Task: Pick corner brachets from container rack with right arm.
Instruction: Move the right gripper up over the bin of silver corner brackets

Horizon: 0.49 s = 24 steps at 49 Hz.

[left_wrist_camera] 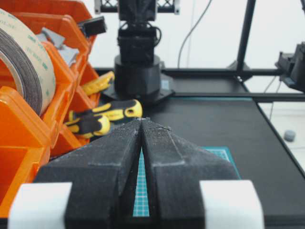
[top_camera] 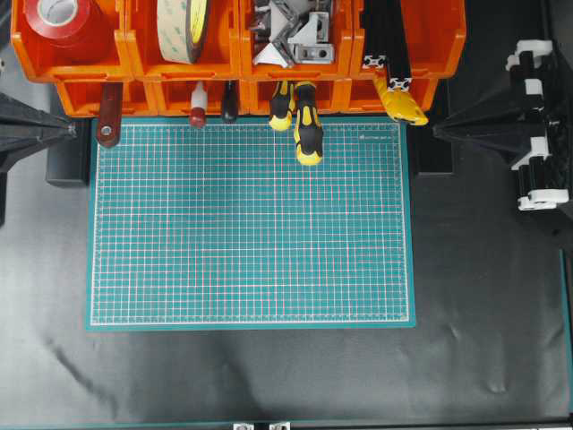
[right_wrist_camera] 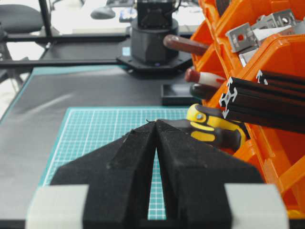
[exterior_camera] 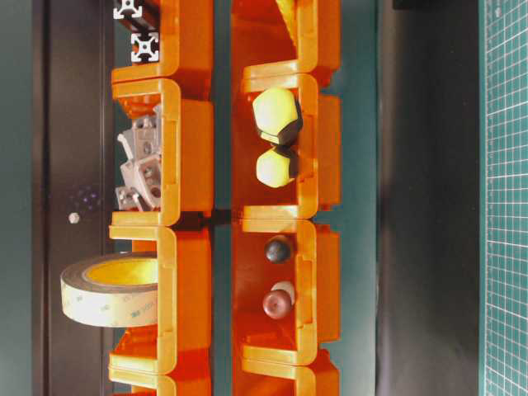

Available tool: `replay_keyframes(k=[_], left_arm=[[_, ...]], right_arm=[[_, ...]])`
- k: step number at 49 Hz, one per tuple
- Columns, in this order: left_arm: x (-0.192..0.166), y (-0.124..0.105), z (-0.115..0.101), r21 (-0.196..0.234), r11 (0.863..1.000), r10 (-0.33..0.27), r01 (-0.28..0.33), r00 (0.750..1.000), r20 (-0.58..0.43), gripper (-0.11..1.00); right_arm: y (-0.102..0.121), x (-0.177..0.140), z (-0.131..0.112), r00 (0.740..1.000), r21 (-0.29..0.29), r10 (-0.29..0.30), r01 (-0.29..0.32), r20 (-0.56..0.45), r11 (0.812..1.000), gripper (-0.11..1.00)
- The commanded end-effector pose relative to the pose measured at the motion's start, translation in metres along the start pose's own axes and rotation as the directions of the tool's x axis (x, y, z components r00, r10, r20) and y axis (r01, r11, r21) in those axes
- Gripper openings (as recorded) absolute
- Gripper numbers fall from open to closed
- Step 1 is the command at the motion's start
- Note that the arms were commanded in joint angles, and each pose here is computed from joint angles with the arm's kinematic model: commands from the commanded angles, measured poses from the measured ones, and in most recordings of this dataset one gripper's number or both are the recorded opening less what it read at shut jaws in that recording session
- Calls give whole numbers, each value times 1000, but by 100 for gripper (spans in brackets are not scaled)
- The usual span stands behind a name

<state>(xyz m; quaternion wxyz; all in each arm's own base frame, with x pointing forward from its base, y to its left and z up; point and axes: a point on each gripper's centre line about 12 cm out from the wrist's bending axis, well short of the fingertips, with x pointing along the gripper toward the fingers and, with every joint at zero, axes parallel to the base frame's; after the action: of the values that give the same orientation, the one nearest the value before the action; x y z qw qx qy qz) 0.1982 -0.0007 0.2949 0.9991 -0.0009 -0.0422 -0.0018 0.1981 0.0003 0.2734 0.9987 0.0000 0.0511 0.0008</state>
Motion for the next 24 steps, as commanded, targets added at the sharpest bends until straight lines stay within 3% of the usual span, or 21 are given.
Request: replay_keyframes(k=[1,5,12,19,24], left_arm=[[5,-2,20,5,1000,-12,12,999,37,6],[8,-1,30,-15,1000,-10,10,1000,12,0],[13,-2,42,-25,1000,-11,9,996,-93,0],[13,-2,56,-17,1000,-6,3,988,-157,0],[13,-2,62,-16,1000,-6,3,985,-171,0]], right_arm=[[0,1,15,999,23,1,-2,43,1000,1],[0,-2,28,999,87,1,-4,44,996,1],[1,-7,46,1000,166,8,-5,-21,986,1],[2,-11,79,991,156,17,4,-136,988,1],[-1,-11,105,968,119,-5,36,-252,992,1]])
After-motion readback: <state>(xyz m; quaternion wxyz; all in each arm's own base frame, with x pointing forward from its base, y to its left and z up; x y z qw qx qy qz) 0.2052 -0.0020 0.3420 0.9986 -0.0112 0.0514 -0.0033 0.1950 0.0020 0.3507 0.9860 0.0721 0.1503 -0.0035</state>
